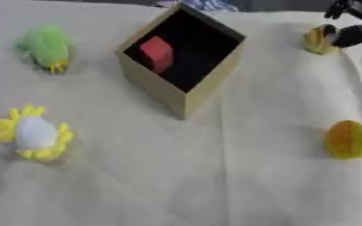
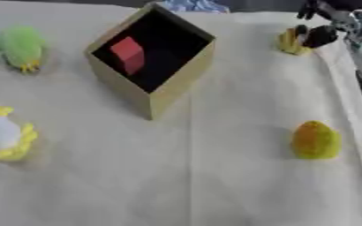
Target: Pick up objects on the table and place them in the box.
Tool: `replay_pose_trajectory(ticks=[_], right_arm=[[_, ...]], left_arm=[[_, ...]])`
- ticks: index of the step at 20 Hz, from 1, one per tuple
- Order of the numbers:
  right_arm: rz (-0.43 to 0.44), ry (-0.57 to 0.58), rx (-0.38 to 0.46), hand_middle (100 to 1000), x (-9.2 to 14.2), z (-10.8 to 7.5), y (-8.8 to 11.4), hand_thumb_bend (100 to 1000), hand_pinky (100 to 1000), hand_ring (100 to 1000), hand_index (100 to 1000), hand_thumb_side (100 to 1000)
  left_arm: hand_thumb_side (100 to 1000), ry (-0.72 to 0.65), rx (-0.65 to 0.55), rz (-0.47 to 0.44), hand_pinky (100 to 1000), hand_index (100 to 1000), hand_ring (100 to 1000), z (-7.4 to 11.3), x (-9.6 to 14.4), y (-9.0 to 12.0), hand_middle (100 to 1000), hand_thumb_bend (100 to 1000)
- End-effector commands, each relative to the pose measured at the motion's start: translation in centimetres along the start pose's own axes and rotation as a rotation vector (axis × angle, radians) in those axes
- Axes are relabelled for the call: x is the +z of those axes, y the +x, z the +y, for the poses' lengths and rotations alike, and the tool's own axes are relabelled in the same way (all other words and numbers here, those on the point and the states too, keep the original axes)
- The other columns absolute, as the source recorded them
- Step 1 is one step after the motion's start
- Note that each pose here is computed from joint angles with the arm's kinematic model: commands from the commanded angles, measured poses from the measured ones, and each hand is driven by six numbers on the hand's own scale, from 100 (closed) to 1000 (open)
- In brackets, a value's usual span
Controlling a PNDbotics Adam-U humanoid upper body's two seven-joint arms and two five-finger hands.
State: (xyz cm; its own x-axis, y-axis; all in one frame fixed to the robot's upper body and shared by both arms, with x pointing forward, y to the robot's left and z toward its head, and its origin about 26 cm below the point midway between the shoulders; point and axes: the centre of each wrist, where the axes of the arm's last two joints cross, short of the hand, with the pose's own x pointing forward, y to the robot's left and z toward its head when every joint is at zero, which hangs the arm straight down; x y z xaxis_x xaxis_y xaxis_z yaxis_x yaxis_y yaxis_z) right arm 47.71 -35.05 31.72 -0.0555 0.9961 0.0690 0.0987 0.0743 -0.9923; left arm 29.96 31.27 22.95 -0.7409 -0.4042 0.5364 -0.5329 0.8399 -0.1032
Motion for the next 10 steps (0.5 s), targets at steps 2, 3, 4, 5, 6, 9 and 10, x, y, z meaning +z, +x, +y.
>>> replay_pose_trajectory(ticks=[2, 3, 4, 5, 6, 9, 10], right_arm=[[-0.013, -0.037, -0.004, 672, 0.55, -2.00, -0.59, 100, 904, 911, 741, 115], [-0.015, -0.037, -0.004, 672, 0.56, -2.02, -0.58, 100, 902, 910, 741, 114], [-0.017, -0.037, -0.003, 670, 0.56, -2.03, -0.58, 100, 901, 909, 740, 100], [-0.017, -0.036, -0.001, 667, 0.57, -2.03, -0.60, 100, 898, 907, 737, 104], [-0.017, -0.036, 0.001, 666, 0.57, -2.02, -0.62, 100, 897, 907, 736, 104], [-0.007, -0.031, 0.011, 676, 0.57, -1.86, -0.80, 100, 892, 905, 738, 121], [-0.004, -0.029, 0.013, 680, 0.58, -1.81, -0.86, 100, 893, 905, 742, 124]], left_arm=[[533, -0.006, 0.002, -0.043, 720, 757, 629, 0.17, -0.81, 0.80, 593, 353], [533, -0.006, 0.002, -0.043, 720, 757, 629, 0.18, -0.80, 0.80, 593, 353], [533, -0.006, 0.003, -0.043, 720, 757, 630, 0.17, -0.79, 0.80, 593, 353], [533, -0.006, 0.003, -0.042, 720, 757, 630, 0.17, -0.78, 0.79, 594, 353], [533, -0.006, 0.004, -0.042, 720, 757, 630, 0.17, -0.78, 0.79, 594, 353], [532, -0.007, 0.004, -0.044, 720, 758, 631, 0.15, -0.81, 0.81, 594, 352], [533, -0.007, 0.004, -0.044, 720, 758, 631, 0.16, -0.81, 0.81, 594, 352]])
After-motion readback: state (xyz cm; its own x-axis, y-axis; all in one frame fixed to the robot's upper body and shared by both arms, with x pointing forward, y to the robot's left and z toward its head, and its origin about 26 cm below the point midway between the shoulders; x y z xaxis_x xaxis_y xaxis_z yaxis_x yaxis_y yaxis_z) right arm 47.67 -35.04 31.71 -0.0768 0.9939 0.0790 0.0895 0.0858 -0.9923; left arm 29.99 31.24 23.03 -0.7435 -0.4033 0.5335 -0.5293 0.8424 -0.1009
